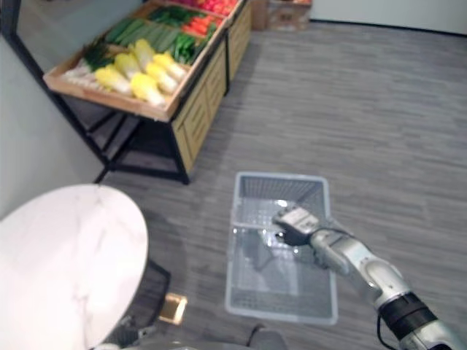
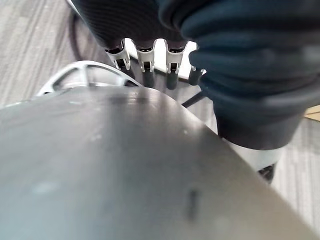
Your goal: Pick vegetable in the basket
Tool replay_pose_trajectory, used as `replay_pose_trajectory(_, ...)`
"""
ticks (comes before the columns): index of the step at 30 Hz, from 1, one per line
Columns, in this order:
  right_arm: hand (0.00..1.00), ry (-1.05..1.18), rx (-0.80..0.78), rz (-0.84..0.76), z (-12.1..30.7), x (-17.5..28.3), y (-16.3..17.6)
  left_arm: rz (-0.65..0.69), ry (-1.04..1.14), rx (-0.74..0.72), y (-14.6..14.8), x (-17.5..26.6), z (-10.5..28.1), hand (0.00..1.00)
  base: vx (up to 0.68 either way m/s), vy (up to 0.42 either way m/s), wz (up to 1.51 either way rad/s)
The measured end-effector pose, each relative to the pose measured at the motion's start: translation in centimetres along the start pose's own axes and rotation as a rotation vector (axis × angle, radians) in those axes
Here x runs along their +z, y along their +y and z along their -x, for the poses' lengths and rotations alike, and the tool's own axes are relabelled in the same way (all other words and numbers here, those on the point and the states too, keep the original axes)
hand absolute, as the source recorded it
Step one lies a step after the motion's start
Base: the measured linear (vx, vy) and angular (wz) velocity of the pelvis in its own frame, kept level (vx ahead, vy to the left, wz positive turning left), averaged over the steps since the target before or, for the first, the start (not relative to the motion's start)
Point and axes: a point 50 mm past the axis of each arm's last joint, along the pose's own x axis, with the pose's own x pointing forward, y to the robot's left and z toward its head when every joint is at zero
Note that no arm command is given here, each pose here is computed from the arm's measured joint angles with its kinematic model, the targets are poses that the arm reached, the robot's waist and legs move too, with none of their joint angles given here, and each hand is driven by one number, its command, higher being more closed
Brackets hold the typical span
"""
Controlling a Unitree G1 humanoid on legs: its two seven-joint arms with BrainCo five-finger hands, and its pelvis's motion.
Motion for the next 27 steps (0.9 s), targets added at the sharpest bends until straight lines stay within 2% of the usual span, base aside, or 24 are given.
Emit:
replay_pose_trajectory(5,1.0,-0.076,0.034,-0.012,-0.9,1.7,1.0,0.001,0.06,-0.012,-0.3,-2.1,0.7,0.0,0.02,0.095,-1.04)
replay_pose_trajectory(14,1.0,-0.041,0.084,-0.001,-0.5,0.6,1.4,-0.041,0.039,-0.06,-1.7,-1.4,0.5,0.0,0.09,0.137,-0.2)
replay_pose_trajectory(23,1.0,0.002,0.031,-0.066,-0.5,0.5,1.5,-0.121,0.028,-0.056,-0.6,-1.1,0.4,0.0,-0.04,0.111,-0.08)
replay_pose_trajectory(27,1.0,0.033,0.04,-0.119,-0.1,0.8,2.9,-0.16,0.039,-0.052,-0.2,-1.5,0.4,0.0,-0.09,0.068,-0.01)
